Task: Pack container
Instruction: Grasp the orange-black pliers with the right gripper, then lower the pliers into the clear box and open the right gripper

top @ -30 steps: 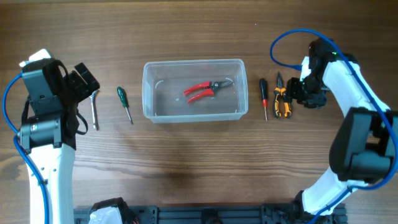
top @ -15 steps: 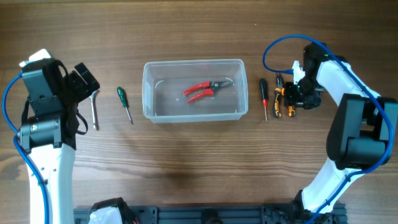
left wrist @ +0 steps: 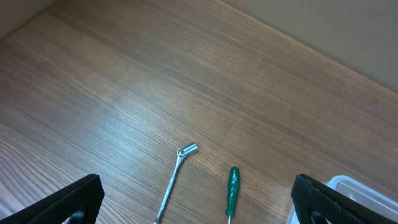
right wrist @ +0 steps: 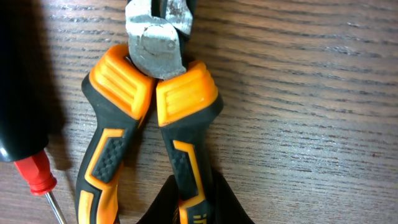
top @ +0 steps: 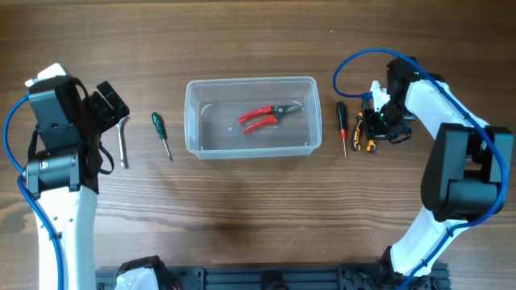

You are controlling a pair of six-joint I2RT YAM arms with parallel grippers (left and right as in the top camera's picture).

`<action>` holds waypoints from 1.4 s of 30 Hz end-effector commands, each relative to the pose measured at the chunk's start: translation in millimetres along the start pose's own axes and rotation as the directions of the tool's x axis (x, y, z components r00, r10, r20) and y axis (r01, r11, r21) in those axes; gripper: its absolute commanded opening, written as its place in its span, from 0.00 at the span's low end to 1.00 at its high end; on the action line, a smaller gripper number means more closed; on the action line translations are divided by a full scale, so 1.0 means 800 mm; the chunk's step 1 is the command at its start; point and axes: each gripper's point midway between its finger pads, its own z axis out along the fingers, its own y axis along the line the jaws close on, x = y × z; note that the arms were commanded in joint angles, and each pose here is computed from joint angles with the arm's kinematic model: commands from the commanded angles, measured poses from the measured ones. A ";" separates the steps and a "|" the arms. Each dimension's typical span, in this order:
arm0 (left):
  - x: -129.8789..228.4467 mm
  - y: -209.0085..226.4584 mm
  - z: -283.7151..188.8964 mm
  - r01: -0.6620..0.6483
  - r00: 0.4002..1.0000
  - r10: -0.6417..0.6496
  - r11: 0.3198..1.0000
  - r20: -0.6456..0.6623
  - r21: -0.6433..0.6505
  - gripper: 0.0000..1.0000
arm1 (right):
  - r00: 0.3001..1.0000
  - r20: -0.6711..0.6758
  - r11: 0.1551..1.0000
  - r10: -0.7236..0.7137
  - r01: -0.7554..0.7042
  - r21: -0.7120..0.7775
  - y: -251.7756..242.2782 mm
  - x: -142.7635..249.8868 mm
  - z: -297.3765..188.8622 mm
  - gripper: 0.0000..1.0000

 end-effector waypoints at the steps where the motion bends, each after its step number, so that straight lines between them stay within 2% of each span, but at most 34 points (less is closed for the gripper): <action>1: -0.009 0.003 -0.002 -0.006 1.000 0.006 1.000 0.016 -0.013 1.00 | 0.995 -0.015 0.995 0.103 -0.103 -0.016 0.005 0.002 0.013 0.04; 4: -0.009 0.003 -0.002 -0.006 1.000 0.006 1.000 0.017 -0.013 1.00 | 0.989 0.046 0.990 0.140 -0.139 -0.022 0.006 -0.023 -0.040 0.04; 7: -0.009 0.003 -0.002 -0.006 1.000 0.006 1.000 0.017 -0.013 1.00 | 0.964 0.246 0.995 0.098 -0.089 -0.049 0.032 -0.054 -0.156 0.04; 10: -0.009 0.003 -0.002 -0.006 1.000 0.006 1.000 0.016 -0.013 1.00 | 0.850 0.526 0.989 -0.044 0.111 -0.097 0.111 -0.073 -0.280 0.04; 12: -0.009 0.003 -0.002 -0.006 1.000 0.006 1.000 0.017 -0.013 1.00 | 0.719 0.665 0.939 -0.199 0.335 -0.081 0.183 -0.070 -0.336 0.04; 14: -0.009 0.003 -0.002 -0.006 1.000 0.006 1.000 0.017 -0.013 1.00 | 0.474 0.765 0.759 -0.437 0.650 0.031 0.290 -0.055 -0.366 0.04; 17: -0.009 0.003 -0.002 -0.006 1.000 0.006 1.000 0.017 -0.013 1.00 | 0.152 0.745 0.449 -0.650 0.868 0.214 0.394 -0.032 -0.342 0.04; 18: -0.009 0.003 -0.002 -0.006 1.000 0.006 1.000 0.017 -0.013 1.00 | 0.076 0.712 0.361 -0.698 0.896 0.258 0.411 -0.027 -0.325 0.05; 19: -0.009 0.003 -0.002 -0.006 1.000 0.006 1.000 0.016 -0.013 1.00 | -0.015 0.656 0.239 -0.755 0.925 0.296 0.431 -0.022 -0.291 0.04; 22: -0.009 0.003 -0.002 -0.006 1.000 0.006 1.000 0.017 -0.013 1.00 | -0.124 0.517 0.050 -0.847 0.950 0.310 0.446 -0.032 -0.196 0.04; 24: -0.009 0.003 -0.002 -0.006 1.000 0.006 1.000 0.017 -0.013 1.00 | -0.098 0.450 0.046 -0.888 0.953 0.298 0.438 -0.047 -0.151 0.04; 26: -0.009 0.003 -0.002 -0.006 1.000 0.006 1.000 0.017 -0.013 1.00 | -0.124 0.381 -0.009 -0.916 0.957 0.290 0.431 -0.053 -0.110 0.04; 28: -0.009 0.003 -0.002 -0.006 1.000 0.006 1.000 0.017 -0.013 1.00 | -0.112 0.318 -0.016 -0.941 0.957 0.291 0.422 -0.065 -0.072 0.04; 31: -0.009 0.003 -0.002 -0.006 1.000 0.006 1.000 0.017 -0.013 1.00 | -0.133 0.278 -0.058 -0.951 0.963 0.262 0.417 -0.063 -0.040 0.04; 32: -0.009 0.003 -0.002 -0.006 1.000 0.006 1.000 0.016 -0.013 1.00 | -0.130 0.274 -0.058 -0.953 0.965 0.256 0.416 -0.062 -0.037 0.08; 33: -0.009 0.003 -0.002 -0.006 1.000 0.006 1.000 0.017 -0.013 1.00 | -0.121 0.267 -0.051 -0.956 0.966 0.254 0.414 -0.062 -0.037 0.26; 34: -0.009 0.003 -0.002 -0.006 1.000 0.006 1.000 0.016 -0.013 1.00 | -0.043 0.253 0.029 -0.967 0.961 0.276 0.407 -0.072 -0.040 0.43; 35: -0.009 0.003 -0.002 -0.006 1.000 0.006 1.000 0.017 -0.013 1.00 | 0.022 0.242 0.097 -0.970 0.948 0.305 0.400 -0.081 -0.047 0.51; 37: -0.009 0.003 -0.002 -0.006 1.000 0.006 1.000 0.017 -0.013 1.00 | 0.097 0.225 0.179 -0.970 0.907 0.380 0.388 -0.097 -0.072 0.54; 39: -0.009 0.003 -0.002 -0.006 1.000 0.006 1.000 0.017 -0.013 1.00 | 0.194 0.287 0.317 -0.938 0.815 0.485 0.377 -0.119 -0.131 0.57; 41: -0.009 0.003 -0.002 -0.006 1.000 0.006 1.000 0.017 -0.013 1.00 | 0.302 0.420 0.497 -0.856 0.702 0.510 0.360 -0.132 -0.195 0.57; 42: -0.009 0.003 -0.002 -0.006 1.000 0.006 1.000 0.017 -0.013 1.00 | 0.374 0.516 0.620 -0.771 0.626 0.473 0.342 -0.134 -0.232 0.60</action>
